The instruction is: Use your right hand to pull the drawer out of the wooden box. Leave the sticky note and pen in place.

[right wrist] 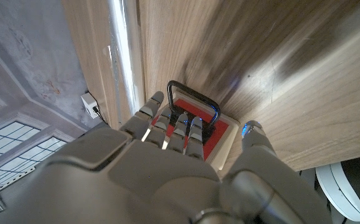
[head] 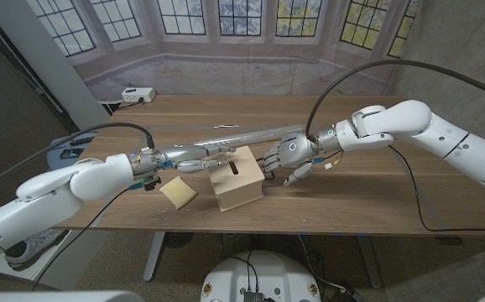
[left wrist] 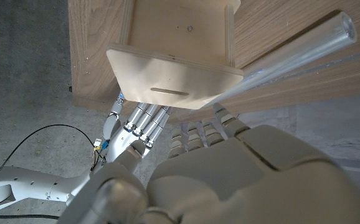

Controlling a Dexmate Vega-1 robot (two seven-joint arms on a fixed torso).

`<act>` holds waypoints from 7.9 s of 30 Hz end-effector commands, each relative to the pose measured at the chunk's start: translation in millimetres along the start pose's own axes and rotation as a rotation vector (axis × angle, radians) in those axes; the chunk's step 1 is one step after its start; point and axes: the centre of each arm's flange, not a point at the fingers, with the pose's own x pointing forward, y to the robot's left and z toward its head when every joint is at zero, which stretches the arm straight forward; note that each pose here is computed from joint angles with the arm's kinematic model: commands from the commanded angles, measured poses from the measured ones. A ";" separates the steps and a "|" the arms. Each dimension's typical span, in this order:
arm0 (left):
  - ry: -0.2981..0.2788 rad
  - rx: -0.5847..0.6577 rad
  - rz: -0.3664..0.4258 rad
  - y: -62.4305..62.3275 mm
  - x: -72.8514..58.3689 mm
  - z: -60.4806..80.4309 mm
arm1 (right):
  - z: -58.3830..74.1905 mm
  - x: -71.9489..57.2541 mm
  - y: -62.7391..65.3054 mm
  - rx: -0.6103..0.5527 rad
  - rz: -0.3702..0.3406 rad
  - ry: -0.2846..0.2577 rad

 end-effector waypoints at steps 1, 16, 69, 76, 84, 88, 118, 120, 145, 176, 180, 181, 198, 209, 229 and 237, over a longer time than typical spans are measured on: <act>-0.007 -0.015 0.005 -4.3 2.4 0.7 | -4.0 11.7 -3.4 -0.007 0.005 -0.046; -0.004 -0.034 0.005 -6.6 6.3 -2.7 | -16.4 25.2 0.9 0.009 0.013 -0.083; -0.008 -0.016 -0.020 3.9 23.8 -11.5 | -26.6 31.7 38.1 0.069 0.099 -0.078; -0.009 -0.006 -0.040 5.0 25.7 -11.0 | -26.8 30.3 38.7 0.075 0.100 -0.072; 0.000 0.006 -0.054 5.7 23.7 -10.1 | -27.0 30.5 38.3 0.083 0.102 -0.057; 0.002 0.013 -0.060 4.9 22.5 -8.8 | -27.0 30.9 37.8 0.086 0.101 -0.048; 0.032 0.082 -0.151 -0.6 19.9 -5.4 | -25.9 27.4 38.1 0.117 0.119 0.002; 0.034 0.086 -0.153 -1.3 19.6 -5.2 | -26.5 27.4 38.1 0.118 0.121 0.005; 0.031 0.102 -0.159 -4.0 19.4 -3.0 | -29.4 20.5 44.2 0.105 0.171 0.042; 0.030 0.106 -0.165 -3.6 20.3 -3.7 | -37.7 6.3 51.0 0.082 0.239 0.093; 0.028 0.108 -0.162 -3.9 20.4 -2.8 | -38.6 5.5 52.2 0.083 0.244 0.099; 0.026 0.109 -0.160 -4.0 20.4 -2.4 | -39.1 5.3 52.6 0.082 0.243 0.101; 0.024 0.113 -0.167 -6.1 19.9 1.1 | -45.0 1.4 60.3 0.087 0.270 0.139; 0.024 0.121 -0.165 -6.7 19.2 4.6 | -47.3 -1.2 64.1 0.090 0.280 0.159; 0.029 0.125 -0.162 -8.3 16.4 8.1 | -46.0 -13.9 71.4 0.102 0.329 0.208; 0.025 0.128 -0.162 -8.8 16.7 8.5 | -44.5 -17.1 74.7 0.113 0.343 0.226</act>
